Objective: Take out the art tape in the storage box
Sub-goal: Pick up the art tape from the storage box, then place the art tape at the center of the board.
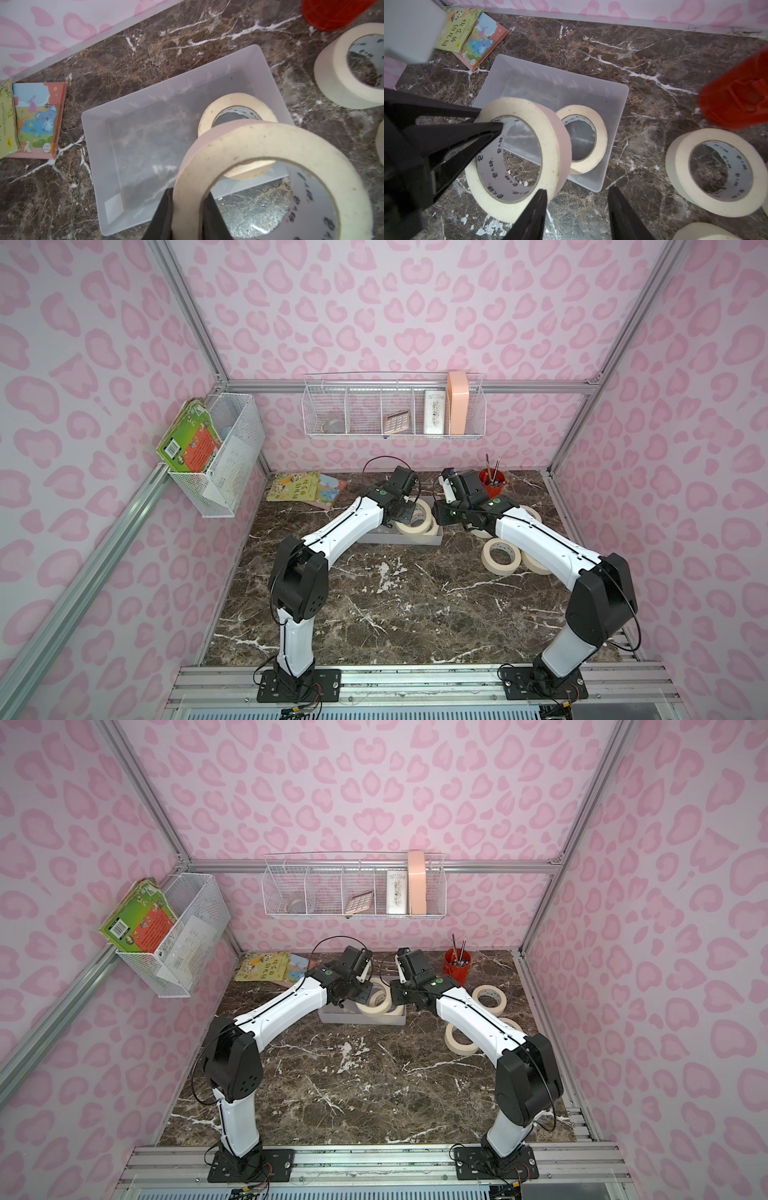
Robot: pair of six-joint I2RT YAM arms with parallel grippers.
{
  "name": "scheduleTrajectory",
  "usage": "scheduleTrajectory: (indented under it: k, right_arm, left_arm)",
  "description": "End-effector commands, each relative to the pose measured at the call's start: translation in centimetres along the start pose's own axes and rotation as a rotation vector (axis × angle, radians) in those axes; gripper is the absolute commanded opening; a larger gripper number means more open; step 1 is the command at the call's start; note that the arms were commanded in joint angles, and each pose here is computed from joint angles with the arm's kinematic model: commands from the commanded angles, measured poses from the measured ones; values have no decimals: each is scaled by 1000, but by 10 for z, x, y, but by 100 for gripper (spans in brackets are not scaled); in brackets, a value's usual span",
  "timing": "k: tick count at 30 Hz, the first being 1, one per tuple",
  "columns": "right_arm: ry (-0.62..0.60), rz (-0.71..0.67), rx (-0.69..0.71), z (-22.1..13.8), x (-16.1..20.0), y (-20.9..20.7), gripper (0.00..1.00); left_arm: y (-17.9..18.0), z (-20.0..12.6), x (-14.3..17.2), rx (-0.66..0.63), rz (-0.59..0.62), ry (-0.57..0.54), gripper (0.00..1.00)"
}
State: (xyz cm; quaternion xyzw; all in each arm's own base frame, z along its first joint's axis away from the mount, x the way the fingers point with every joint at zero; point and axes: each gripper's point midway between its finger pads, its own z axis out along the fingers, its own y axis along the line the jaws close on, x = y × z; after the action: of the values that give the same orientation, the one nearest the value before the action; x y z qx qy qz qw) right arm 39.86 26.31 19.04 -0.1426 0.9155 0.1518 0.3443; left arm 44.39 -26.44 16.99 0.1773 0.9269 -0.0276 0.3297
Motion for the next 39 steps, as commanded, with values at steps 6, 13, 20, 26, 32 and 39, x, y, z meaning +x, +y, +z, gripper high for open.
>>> scheduleTrajectory:
  k: [6, 13, 20, 26, 32, 39]
  right_arm:
    - [15, 28, -49, 21, 5, 9, 48]
    - [43, 50, -9, 33, 15, -4, 20]
    - [20, 51, 90, 18, 8, -27, 1]
    - [10, 79, 182, -1, 9, -64, 0]
    - [28, 129, 271, -26, 38, -114, 0]
    - [115, 117, 259, -19, 87, -111, 0]
  left_arm:
    - [-43, -16, -16, 157, 16, -64, 5]
    - [-65, -25, -17, 258, 5, -96, 23]
    - [-63, -23, -16, 244, 20, -105, 43]
    - [-51, -30, -23, 183, 51, -139, 64]
    - [-17, -31, -26, -5, 88, -170, 88]
    - [-22, 4, -23, 123, -9, -124, 91]
